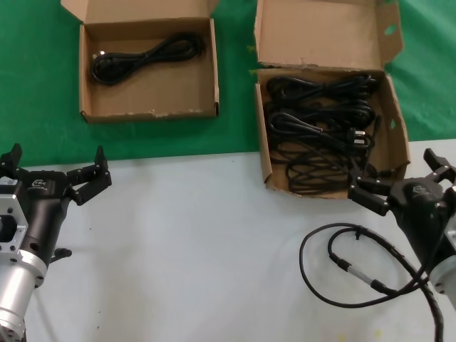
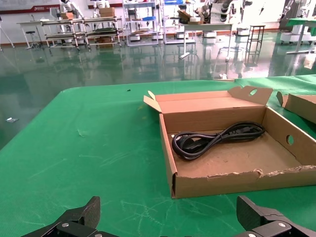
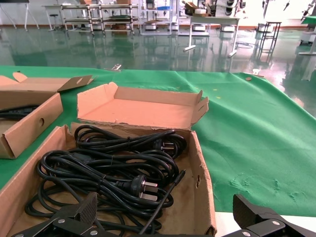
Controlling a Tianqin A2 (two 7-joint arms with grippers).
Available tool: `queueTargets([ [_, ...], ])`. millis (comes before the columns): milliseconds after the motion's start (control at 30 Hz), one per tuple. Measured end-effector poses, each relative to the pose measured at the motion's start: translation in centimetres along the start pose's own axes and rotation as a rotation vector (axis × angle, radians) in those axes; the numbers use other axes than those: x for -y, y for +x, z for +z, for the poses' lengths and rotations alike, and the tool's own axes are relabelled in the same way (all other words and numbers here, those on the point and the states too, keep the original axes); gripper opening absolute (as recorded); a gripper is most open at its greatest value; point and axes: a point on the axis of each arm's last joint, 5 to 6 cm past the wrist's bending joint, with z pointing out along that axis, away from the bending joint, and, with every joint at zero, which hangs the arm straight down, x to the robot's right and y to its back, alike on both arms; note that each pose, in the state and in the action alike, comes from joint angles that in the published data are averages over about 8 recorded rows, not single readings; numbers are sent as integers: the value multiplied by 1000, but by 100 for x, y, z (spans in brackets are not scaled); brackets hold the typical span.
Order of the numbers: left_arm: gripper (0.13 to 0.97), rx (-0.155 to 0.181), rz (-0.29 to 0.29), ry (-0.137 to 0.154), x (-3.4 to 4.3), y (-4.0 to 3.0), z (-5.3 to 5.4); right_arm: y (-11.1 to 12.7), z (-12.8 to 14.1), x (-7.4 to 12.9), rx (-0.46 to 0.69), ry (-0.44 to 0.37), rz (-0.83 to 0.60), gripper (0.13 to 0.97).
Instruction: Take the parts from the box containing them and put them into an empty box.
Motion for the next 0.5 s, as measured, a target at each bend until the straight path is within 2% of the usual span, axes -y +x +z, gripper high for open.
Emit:
queueTargets([
  [500, 966, 0, 0, 0, 0, 0, 0, 0, 0, 0, 0, 0, 0, 966],
])
